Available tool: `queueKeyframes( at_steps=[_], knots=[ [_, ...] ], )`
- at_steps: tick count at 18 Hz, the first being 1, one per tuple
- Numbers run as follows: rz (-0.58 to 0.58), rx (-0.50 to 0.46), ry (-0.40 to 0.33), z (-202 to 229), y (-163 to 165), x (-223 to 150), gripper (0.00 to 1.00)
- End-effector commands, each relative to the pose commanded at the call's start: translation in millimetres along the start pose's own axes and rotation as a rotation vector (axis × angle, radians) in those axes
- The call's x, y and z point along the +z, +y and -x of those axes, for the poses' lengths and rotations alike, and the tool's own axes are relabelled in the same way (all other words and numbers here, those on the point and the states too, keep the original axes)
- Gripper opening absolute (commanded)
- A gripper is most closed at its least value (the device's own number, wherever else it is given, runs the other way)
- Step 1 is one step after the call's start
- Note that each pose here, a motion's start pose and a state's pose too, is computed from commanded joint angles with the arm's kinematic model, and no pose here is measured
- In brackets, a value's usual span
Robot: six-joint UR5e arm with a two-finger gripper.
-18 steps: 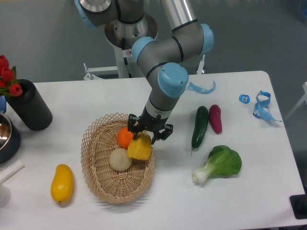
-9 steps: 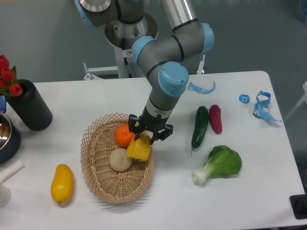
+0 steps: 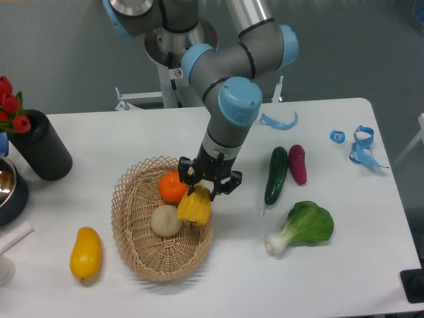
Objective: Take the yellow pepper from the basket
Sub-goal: 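Lift the yellow pepper out of the basket and carry it toward the bok choy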
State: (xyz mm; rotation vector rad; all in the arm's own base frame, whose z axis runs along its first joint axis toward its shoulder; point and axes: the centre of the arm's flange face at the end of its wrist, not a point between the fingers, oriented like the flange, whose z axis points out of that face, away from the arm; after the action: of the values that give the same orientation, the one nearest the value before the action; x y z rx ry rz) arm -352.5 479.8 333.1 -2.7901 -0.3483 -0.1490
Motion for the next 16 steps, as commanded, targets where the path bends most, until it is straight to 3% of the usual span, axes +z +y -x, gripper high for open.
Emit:
queueKeyframes(
  at_steps=[6, 9, 13, 16],
  knots=[
    [-0.089, 0.122, -0.079, 20, -33, -51, 0.48],
    [-0.149, 0.147, -0.155, 54, -38, -87, 0.48],
    [-0.157, 0.253, -0.234, 115, -12, -113, 0.48],
    [-0.155, 0.284, -0.254, 129, -5, -122, 0.48]
  ],
)
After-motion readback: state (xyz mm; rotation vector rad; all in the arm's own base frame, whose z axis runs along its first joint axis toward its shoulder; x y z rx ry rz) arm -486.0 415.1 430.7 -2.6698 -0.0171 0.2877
